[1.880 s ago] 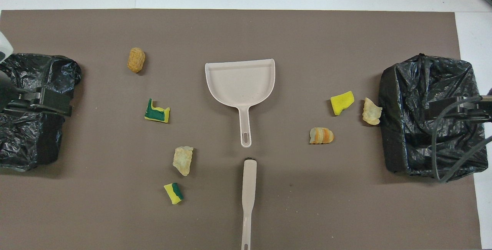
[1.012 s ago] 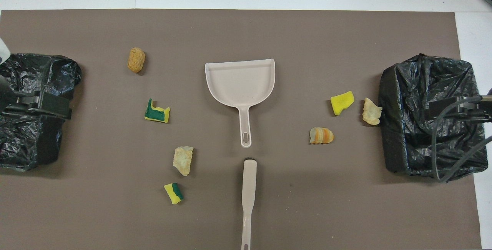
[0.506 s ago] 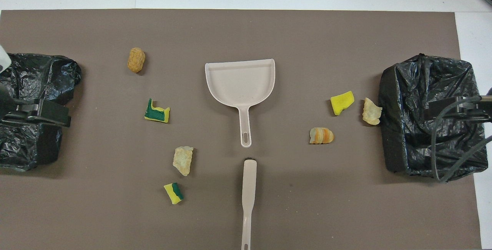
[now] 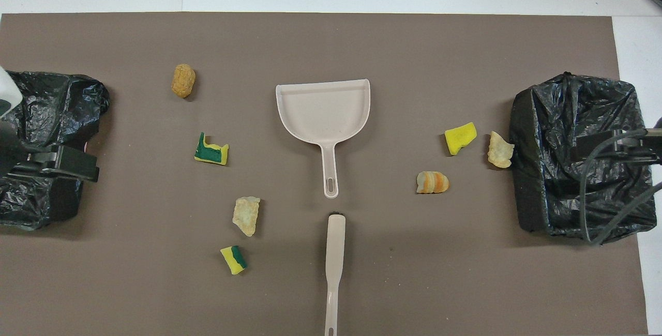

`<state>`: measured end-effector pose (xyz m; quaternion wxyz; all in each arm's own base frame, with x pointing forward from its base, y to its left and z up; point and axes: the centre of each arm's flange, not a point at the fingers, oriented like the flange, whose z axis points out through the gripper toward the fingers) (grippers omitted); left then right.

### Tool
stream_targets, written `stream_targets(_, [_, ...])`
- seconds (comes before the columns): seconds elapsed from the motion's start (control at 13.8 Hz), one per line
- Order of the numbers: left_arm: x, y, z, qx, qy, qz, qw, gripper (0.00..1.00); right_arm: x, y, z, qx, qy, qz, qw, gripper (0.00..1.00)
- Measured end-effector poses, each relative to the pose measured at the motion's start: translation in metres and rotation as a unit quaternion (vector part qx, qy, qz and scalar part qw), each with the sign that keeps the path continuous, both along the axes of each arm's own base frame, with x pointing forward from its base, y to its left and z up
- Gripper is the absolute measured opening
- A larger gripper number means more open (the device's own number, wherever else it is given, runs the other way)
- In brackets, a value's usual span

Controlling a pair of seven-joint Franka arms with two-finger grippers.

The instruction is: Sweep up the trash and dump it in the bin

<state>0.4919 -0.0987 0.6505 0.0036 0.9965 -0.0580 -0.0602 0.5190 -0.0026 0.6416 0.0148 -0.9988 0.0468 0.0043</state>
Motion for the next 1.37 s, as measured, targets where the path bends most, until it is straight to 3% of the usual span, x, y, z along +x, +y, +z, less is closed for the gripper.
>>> stream_targets(0.58, [-0.019,-0.078,-0.045,-0.006,0.018,-0.064,0.998,1.00,0.006,0.007,-0.011,0.000,0.010,0.006,1.000,1.00])
stream_targets(1.08, [-0.075,-0.165,-0.092,0.002,0.009,-0.068,0.998,1.00,0.041,0.052,-0.059,0.006,0.018,0.045,0.999,1.00])
stream_targets(1.37, [-0.116,-0.211,-0.115,0.009,0.004,-0.054,0.999,1.00,0.056,0.089,-0.080,0.013,0.008,0.055,0.998,1.00])
